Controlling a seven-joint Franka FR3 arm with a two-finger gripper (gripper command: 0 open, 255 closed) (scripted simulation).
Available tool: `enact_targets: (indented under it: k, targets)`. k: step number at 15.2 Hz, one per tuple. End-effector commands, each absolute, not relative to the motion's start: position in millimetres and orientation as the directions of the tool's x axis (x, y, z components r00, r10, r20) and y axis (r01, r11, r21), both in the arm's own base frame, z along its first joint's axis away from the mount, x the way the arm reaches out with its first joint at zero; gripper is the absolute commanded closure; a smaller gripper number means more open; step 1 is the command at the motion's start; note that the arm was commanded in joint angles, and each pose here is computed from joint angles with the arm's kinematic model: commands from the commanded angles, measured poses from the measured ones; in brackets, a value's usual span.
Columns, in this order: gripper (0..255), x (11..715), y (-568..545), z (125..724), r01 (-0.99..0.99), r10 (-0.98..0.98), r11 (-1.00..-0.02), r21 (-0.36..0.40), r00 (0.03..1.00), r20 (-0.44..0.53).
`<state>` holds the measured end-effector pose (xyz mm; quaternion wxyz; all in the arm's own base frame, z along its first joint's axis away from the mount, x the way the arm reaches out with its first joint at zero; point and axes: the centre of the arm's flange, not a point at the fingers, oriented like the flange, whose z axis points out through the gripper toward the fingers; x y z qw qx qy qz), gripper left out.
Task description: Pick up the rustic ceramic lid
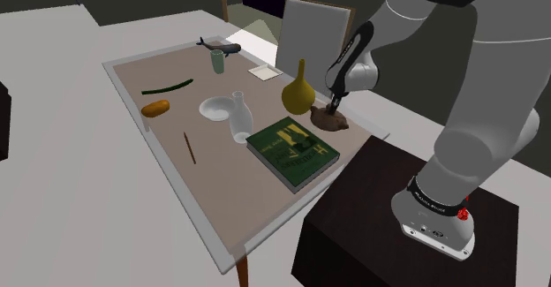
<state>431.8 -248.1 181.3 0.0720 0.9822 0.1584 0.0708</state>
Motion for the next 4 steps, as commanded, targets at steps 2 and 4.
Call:
enact_targets:
  k: [2,4]
  targets:
    - [255,431.6,-247.3,197.7,0.301,0.321,-0.940,0.164,0.940,0.117]
    - [255,431.6,-247.3,198.5,0.301,0.321,-0.940,0.164,0.940,0.117]
